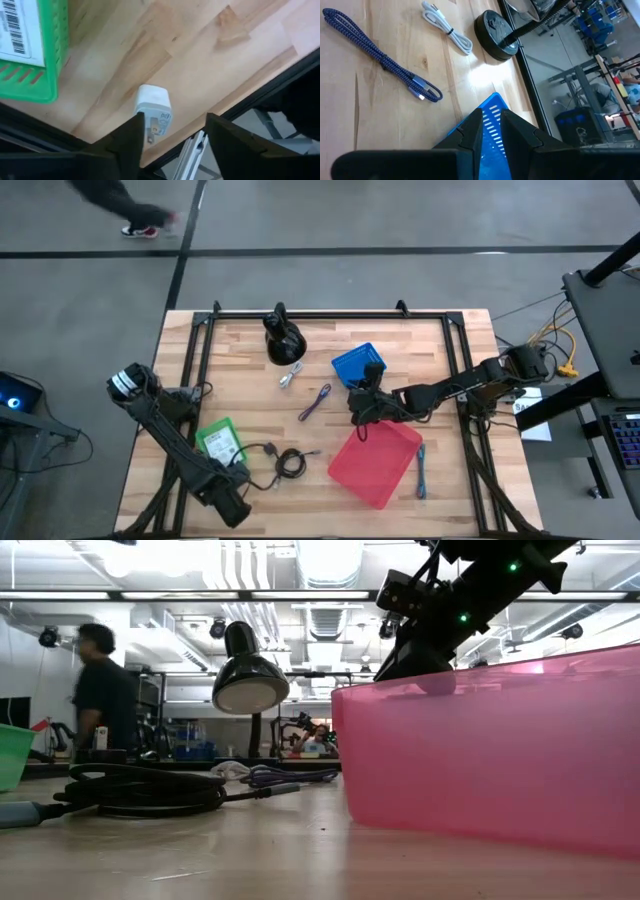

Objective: Pick and place items into bin
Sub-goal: Put the white charger adapter into the blue bin

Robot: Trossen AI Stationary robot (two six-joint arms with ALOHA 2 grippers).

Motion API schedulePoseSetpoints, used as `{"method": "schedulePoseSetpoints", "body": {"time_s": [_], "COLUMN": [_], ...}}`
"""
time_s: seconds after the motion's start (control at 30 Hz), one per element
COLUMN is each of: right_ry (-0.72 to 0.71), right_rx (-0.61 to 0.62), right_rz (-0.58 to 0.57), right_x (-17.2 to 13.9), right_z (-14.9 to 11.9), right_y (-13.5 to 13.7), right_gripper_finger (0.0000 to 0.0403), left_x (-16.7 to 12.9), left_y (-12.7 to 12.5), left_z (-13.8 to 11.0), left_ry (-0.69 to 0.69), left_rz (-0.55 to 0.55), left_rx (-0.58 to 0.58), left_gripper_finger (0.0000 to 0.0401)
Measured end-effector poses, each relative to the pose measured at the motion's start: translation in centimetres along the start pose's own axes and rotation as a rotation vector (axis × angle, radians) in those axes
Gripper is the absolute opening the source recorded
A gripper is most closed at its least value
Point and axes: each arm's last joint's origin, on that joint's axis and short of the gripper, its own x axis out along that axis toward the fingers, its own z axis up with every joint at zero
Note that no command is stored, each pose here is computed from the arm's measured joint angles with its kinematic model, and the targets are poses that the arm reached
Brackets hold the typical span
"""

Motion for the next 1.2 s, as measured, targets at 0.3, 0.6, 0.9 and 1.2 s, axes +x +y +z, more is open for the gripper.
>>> {"method": "schedulePoseSetpoints", "body": {"time_s": [0.3, 0.6, 0.9, 1.2], "right_ry": [0.0, 0.0, 0.001, 0.001], "right_rx": [0.0, 0.0, -0.001, -0.001], "right_rz": [0.0, 0.0, 0.0, 0.0], "right_x": [0.0, 0.0, 0.0, 0.0], "right_z": [0.0, 0.0, 0.0, 0.0], "right_y": [0.0, 0.0, 0.0, 0.0], "right_gripper_finger": [0.0057, 0.0057, 0.0057, 0.0057], "left_x": [1.6, 2.8, 3.5, 3.8], "left_y": [0.8, 0.7, 0.6, 0.9], "left_z": [-0.4, -0.6, -1.4, -1.8], "left_ry": [0.0, 0.009, 0.023, 0.026], "left_rz": [0.06, 0.087, 0.059, 0.065], "left_rx": [0.079, 0.092, 0.127, 0.143], "left_gripper_finger": [0.0244, 0.0244, 0.0244, 0.0244]}}
